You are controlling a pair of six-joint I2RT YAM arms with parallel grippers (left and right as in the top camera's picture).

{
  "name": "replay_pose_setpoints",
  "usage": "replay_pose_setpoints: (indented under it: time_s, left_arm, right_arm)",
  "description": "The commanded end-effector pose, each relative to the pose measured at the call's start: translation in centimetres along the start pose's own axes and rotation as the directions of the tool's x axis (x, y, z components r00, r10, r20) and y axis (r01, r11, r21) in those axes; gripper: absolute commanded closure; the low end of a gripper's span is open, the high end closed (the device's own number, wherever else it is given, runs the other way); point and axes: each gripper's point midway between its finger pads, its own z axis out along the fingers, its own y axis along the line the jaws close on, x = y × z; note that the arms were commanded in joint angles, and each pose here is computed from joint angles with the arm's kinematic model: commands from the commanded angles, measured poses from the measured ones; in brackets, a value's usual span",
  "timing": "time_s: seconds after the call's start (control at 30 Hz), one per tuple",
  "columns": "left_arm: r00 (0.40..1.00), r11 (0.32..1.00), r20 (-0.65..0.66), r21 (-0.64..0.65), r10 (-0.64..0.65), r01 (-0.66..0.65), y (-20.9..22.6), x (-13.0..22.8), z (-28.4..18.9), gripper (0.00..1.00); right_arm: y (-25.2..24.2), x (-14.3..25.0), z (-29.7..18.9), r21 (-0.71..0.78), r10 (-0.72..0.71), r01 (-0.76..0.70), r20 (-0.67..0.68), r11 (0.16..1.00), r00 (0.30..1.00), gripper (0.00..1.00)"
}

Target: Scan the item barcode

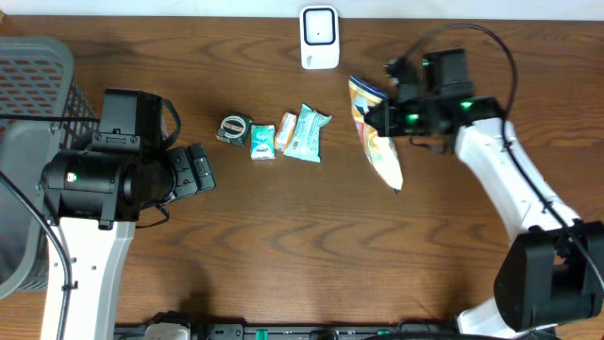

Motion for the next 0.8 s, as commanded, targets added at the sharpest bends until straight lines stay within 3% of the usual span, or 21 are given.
replay_pose_setpoints:
  time_s: [0.0, 0.1, 0.4, 0.47, 0.5, 0.6, 0.63, 0.67, 0.7, 0.77]
  left_arm:
    - [1.000, 1.000, 0.003, -0.002, -0.002, 0.002, 0.0, 0.0, -0.1, 0.02]
    - [1.000, 1.000, 0.003, -0.002, -0.002, 0.002, 0.0, 0.0, -0.1, 0.02]
    - [1.000, 1.000, 0.003, -0.002, -0.002, 0.002, 0.0, 0.0, -0.1, 0.02]
    - [1.000, 1.000, 0.003, -0.002, -0.002, 0.002, 0.0, 0.0, -0.1, 0.02]
    - [1.000, 1.000, 0.003, -0.002, -0.002, 0.002, 0.0, 0.0, -0.1, 0.03]
    - [1.000, 1.000, 0.003, -0.002, -0.002, 0.002, 0.0, 0.0, -0.1, 0.02]
    - [1.000, 1.000, 0.003, -0.002, -0.002, 0.002, 0.0, 0.0, -0.1, 0.02]
    - [1.000, 1.000, 0.003, -0.002, -0.002, 0.002, 0.0, 0.0, -0.1, 0.02]
    - [1.000, 1.000, 0.003, -0.002, -0.002, 0.002, 0.0, 0.0, -0.1, 0.02]
    - [1.000, 1.000, 0.003, -0.002, -0.002, 0.002, 0.0, 0.0, -0.1, 0.02]
  right_arm:
    - [1.9, 2.3, -0.3, -0.253, 0.212, -0.237, -0.124, 0.938, 0.969, 0.99]
    - [0.5, 2.7, -0.3, -0.273, 0.311, -0.337, -0.136, 0.901, 0.941, 0.99]
    - [-7.4, 0.8, -3.9, -0.267, 0.530, -0.509, 0.006, 0.818, 0.848, 0.99]
    - [-9.6, 1.3, -3.9, -0.176, 0.503, -0.487, 0.059, 0.855, 0.862, 0.98]
    - [-12.1, 2.2, -3.8, -0.033, 0.496, -0.495, 0.103, 0.868, 0.862, 0.98]
    - [-17.2, 4.3, -4.5, 0.266, 0.507, -0.539, 0.184, 0.799, 0.842, 0.99]
    - [-18.5, 4.8, -5.1, 0.351, 0.485, -0.526, 0.202, 0.775, 0.851, 0.94]
    - [-19.9, 5.4, -6.2, 0.458, 0.441, -0.481, 0.200, 0.747, 0.875, 0.75]
    - [-20.2, 5.6, -6.7, 0.495, 0.432, -0.468, 0.194, 0.732, 0.881, 0.66]
    - [-20.9, 5.8, -8.6, 0.591, 0.422, -0.445, 0.187, 0.673, 0.887, 0.56]
